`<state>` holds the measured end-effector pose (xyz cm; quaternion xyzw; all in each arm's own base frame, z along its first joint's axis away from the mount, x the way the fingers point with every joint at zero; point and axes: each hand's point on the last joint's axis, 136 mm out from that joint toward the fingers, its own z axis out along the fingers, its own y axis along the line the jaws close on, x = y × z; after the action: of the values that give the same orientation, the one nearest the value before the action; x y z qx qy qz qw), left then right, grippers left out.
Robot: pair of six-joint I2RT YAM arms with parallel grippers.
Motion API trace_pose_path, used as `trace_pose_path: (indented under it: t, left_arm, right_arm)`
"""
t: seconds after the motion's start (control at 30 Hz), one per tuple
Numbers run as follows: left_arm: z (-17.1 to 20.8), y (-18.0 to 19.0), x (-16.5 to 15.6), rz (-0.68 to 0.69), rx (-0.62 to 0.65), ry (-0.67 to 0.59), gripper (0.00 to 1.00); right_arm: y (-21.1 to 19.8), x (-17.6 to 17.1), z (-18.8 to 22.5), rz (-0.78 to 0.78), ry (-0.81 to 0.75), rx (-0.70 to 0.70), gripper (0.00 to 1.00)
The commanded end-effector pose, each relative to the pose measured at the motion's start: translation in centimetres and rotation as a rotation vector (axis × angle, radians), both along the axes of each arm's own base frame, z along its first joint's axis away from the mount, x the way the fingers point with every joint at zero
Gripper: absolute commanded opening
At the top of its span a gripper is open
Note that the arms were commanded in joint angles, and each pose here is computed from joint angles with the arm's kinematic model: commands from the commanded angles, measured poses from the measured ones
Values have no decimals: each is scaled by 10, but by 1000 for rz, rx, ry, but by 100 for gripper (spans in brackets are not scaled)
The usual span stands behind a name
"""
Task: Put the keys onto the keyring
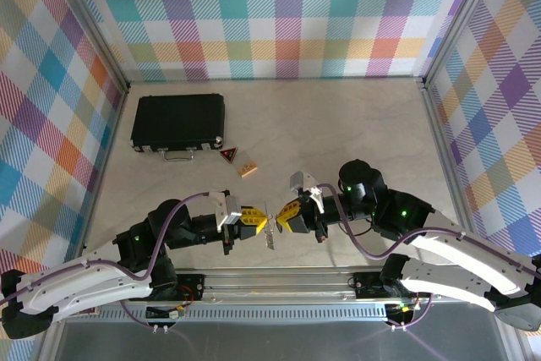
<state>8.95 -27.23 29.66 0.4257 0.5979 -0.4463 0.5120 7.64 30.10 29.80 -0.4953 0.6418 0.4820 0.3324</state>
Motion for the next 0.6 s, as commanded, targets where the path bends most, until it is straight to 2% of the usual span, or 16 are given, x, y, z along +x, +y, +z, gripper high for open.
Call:
trace_pose_path:
  t: [0.0,0.57]
  left_arm:
    - [33,-1,-8,-40,-96,-48,0]
    - [34,-3,-9,-50,-105,-40,0]
  right_arm:
    - [3,2,0,-2,-40,17,0]
    - [-1,-4,1,22,-68,36,0]
